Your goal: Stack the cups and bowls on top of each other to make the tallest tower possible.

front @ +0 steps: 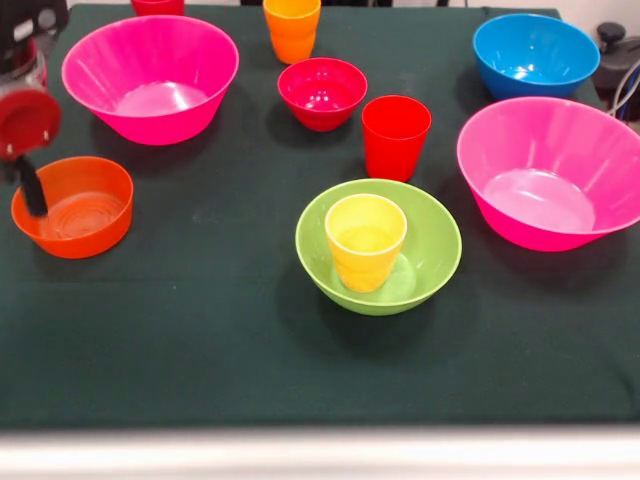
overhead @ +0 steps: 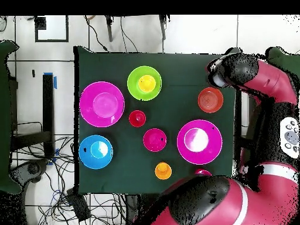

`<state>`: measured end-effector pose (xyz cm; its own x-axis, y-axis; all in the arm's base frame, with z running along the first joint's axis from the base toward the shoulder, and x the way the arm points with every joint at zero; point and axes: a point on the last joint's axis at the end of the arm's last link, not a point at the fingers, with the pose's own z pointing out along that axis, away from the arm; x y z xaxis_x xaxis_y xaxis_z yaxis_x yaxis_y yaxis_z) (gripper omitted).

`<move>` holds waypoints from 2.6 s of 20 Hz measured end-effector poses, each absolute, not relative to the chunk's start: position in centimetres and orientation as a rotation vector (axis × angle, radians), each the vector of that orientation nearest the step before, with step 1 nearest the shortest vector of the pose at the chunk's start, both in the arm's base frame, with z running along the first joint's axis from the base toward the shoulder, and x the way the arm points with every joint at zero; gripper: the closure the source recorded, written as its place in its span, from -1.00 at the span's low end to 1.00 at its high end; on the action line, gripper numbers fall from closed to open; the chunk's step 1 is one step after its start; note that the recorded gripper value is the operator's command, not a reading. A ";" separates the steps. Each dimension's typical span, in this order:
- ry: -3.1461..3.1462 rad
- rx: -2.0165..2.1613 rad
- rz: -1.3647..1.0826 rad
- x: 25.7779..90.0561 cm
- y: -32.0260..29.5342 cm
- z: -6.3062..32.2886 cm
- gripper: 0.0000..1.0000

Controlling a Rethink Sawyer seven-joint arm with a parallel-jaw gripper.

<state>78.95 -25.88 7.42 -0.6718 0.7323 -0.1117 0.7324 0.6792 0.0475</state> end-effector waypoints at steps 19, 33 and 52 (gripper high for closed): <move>2.843 1.115 0.079 82.2 -22.3 1.3 -1.00; 2.993 1.128 -0.006 80.7 -21.2 3.1 -1.00; 2.964 1.091 -0.064 76.2 -21.2 4.4 -1.00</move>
<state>76.18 -21.23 4.42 -0.7613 0.6484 0.0025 0.6477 0.7606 -0.0440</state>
